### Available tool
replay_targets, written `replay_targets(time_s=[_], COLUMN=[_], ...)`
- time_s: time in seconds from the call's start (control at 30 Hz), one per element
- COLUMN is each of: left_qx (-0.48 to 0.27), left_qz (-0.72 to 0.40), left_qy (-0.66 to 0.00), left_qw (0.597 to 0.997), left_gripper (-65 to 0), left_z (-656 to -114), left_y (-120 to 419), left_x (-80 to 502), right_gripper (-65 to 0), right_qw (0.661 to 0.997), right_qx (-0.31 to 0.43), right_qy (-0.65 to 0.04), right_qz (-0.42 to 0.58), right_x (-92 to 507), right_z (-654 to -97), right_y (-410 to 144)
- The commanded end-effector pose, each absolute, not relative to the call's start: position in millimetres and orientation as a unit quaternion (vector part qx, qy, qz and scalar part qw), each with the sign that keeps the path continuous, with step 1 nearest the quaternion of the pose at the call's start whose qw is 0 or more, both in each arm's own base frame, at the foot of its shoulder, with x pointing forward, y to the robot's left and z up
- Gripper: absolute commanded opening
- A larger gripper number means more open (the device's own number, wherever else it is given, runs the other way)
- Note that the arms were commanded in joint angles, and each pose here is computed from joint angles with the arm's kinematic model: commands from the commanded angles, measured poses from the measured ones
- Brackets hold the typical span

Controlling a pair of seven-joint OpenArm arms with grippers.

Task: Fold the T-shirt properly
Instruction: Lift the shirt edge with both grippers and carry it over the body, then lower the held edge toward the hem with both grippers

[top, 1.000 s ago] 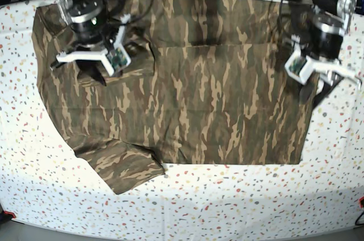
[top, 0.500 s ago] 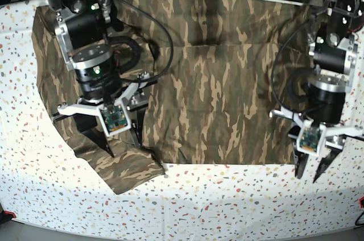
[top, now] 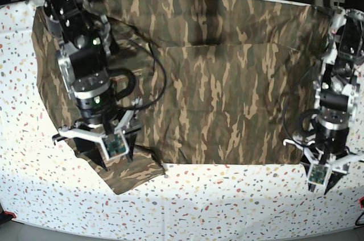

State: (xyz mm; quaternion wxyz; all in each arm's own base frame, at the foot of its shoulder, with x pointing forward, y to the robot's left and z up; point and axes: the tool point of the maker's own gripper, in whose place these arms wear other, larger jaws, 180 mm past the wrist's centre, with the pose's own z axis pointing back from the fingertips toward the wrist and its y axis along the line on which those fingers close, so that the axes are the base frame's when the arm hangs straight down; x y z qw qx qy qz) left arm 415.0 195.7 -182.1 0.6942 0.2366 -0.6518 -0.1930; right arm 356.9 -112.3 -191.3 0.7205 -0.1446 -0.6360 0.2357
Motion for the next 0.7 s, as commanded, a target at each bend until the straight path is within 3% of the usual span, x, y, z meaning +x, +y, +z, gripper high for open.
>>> replay_targets(time_s=[0.0, 0.27, 0.47, 0.67], left_qx=[0.249, 0.241, 0.194, 0.183], left_qz=[-0.182, -0.168, -0.155, -0.088], left_qy=[-0.676, -0.64, -0.612, -0.611], left_qw=[0.669, 0.71, 0.751, 0.765], left_gripper=[-47.1, -47.1, -47.2, -47.4], left_z=[-157.8, -167.7, -176.8, -172.0], left_y=[202.6, 232.3, 252.3, 296.9], left_x=[423.7, 468.6, 504.2, 535.8], right_gripper=[-36.6, -36.6, -36.6, -36.6], right_qw=[0.704, 0.755, 0.748, 0.74], right_qx=[-0.147, -0.142, -0.112, -0.066], right_qy=[-0.655, -0.609, -0.631, -0.651], right_qz=[0.231, 0.198, 0.175, 0.157], right_x=[365.9, 412.8, 430.8, 437.2], right_z=[-176.7, -201.9, -182.1, -163.8], right_y=[-114.7, -134.3, -113.7, -86.4])
